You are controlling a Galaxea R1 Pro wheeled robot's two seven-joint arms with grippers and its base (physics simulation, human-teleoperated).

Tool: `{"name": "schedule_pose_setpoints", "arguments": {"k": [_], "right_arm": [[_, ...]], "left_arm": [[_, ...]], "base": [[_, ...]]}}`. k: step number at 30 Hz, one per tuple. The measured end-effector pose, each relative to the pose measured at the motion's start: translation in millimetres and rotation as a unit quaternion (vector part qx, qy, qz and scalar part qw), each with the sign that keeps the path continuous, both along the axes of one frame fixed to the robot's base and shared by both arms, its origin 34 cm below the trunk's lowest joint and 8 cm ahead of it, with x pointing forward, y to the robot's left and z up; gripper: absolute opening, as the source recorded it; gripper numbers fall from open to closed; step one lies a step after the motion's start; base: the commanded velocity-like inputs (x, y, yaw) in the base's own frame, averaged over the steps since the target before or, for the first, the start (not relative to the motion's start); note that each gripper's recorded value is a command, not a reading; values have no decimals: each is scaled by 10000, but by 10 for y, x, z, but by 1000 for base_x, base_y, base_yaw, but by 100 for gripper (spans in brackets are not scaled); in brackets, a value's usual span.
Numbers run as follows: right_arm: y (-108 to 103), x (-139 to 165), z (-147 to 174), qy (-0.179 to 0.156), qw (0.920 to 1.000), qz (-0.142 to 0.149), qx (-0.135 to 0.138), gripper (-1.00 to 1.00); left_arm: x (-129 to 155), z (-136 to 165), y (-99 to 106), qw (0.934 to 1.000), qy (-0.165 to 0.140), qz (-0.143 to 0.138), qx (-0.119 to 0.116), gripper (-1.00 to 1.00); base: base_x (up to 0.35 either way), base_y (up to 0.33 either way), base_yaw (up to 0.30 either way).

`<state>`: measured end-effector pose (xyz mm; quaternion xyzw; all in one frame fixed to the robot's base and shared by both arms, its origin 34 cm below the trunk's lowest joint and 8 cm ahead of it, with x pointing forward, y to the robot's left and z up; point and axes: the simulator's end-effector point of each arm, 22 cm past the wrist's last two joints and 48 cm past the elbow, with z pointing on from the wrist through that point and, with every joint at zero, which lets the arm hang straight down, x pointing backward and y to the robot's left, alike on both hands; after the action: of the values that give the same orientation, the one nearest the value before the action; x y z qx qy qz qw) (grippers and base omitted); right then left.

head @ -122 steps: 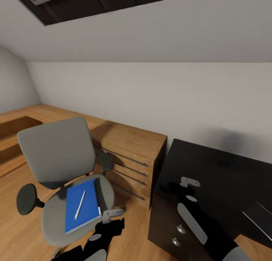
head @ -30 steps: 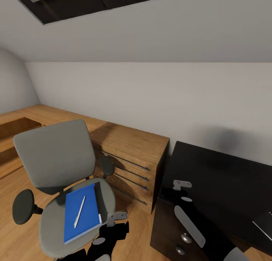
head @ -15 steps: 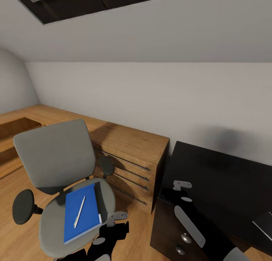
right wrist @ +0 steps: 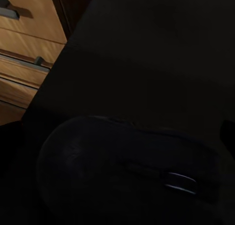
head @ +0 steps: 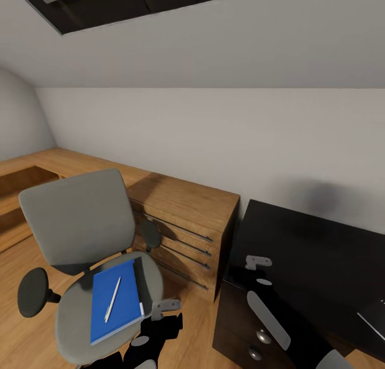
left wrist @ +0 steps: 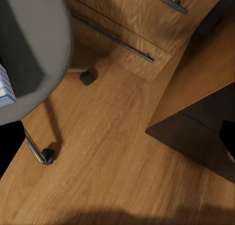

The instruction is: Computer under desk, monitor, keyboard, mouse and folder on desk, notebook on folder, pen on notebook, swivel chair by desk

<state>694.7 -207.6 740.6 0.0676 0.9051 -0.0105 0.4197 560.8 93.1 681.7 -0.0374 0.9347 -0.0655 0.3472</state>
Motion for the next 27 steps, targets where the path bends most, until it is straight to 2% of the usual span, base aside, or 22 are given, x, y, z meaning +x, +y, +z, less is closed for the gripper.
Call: {"name": "schedule_pose_setpoints", "arguments": {"k": [27], "right_arm": [[-39,-43,-101,133,9999,-13,-54,100]], "left_arm": [[-5,-2,-3,10000,2,-7,3,100]], "base": [[0,0,0]]}}
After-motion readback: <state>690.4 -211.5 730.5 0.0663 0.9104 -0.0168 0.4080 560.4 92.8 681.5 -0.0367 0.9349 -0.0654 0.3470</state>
